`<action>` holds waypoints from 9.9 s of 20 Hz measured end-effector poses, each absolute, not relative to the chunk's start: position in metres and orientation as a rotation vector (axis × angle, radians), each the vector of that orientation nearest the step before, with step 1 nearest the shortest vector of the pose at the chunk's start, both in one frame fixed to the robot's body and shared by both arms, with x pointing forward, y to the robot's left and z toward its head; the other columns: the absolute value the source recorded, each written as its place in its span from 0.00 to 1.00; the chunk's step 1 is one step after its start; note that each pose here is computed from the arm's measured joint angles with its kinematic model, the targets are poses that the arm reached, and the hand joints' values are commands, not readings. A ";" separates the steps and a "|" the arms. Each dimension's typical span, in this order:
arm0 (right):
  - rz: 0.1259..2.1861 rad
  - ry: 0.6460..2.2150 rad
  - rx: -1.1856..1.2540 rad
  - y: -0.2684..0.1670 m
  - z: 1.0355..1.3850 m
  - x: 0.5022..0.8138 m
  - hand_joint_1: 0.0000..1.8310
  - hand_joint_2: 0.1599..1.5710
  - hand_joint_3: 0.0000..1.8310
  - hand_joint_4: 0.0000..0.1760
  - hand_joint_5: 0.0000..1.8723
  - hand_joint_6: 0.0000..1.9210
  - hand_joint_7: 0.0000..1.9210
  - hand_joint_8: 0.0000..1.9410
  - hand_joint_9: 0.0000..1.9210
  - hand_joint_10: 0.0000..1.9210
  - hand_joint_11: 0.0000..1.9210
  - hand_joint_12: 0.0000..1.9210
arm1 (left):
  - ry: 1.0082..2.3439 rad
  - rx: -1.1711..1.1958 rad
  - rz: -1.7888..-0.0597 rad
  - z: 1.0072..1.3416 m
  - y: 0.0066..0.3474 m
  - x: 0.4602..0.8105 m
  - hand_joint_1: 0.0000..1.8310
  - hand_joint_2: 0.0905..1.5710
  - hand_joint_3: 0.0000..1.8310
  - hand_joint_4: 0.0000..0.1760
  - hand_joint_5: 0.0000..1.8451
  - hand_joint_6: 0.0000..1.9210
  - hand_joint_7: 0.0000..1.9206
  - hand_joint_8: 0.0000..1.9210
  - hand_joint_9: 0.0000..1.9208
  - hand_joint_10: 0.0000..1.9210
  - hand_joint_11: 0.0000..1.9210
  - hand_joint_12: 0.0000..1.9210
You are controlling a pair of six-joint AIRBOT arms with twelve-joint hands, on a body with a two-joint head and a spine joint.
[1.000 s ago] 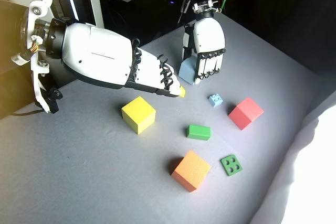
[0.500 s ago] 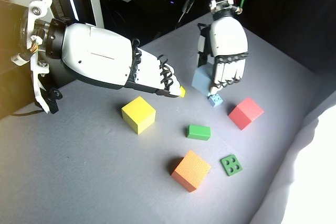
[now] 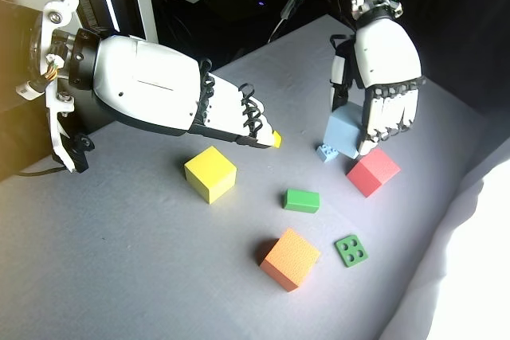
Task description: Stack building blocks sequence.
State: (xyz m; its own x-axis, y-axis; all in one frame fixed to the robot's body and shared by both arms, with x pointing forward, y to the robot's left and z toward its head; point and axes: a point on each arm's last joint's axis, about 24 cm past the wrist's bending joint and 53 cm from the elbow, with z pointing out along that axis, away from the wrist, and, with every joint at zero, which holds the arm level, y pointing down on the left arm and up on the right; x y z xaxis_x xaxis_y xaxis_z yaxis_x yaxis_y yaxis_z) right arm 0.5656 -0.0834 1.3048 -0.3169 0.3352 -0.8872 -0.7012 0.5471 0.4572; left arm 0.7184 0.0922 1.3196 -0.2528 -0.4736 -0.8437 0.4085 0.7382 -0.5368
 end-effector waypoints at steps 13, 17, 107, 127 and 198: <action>1.071 1.577 -0.320 -0.083 1.305 0.566 0.00 0.81 0.00 0.00 0.08 0.00 0.07 0.00 0.04 0.00 0.00 0.00 | 1.610 -0.049 -0.768 1.320 0.110 0.762 0.66 0.72 0.00 0.00 0.49 0.52 0.46 0.67 0.39 0.55 0.24 0.74; 1.071 1.577 -0.320 -0.083 1.305 0.566 0.00 0.81 0.00 0.00 0.11 0.00 0.10 0.01 0.07 0.00 0.00 0.11 | 1.607 -0.045 -0.762 1.320 0.114 0.768 0.65 0.74 0.00 0.00 0.47 0.55 0.44 0.71 0.37 0.59 0.23 0.76; 1.282 1.846 0.345 -0.112 1.247 0.595 0.71 0.59 0.00 0.00 0.05 0.00 0.04 0.00 0.00 0.00 0.00 0.00 | 1.738 0.369 -1.020 1.255 0.080 0.619 0.19 0.61 0.00 0.00 0.20 0.00 0.22 0.00 0.22 0.00 0.00 0.44; 1.394 1.941 0.539 -0.076 1.196 0.608 0.78 0.60 0.00 0.00 0.10 0.01 0.10 0.01 0.04 0.01 0.00 0.00 | 1.742 0.302 -0.975 1.263 0.087 0.609 0.16 0.64 0.00 0.00 0.22 0.00 0.23 0.00 0.23 0.00 0.01 0.45; 1.301 1.731 0.517 -0.119 1.324 0.768 0.64 0.75 0.00 0.00 0.43 0.60 0.41 0.75 0.30 0.72 0.12 0.93 | 1.503 0.759 -1.233 1.274 0.050 0.508 0.21 0.68 0.00 0.00 0.24 0.00 0.27 0.00 0.27 0.01 0.04 0.45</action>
State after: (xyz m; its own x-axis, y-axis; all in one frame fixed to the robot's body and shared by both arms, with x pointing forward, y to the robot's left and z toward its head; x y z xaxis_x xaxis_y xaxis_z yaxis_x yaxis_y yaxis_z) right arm 0.7685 -0.1191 1.3239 -0.5223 0.7542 -0.3980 -0.1725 0.3636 0.9154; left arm 0.5084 0.0499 1.2741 -0.2959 -0.1229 -0.9473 0.9051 0.2809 -0.3192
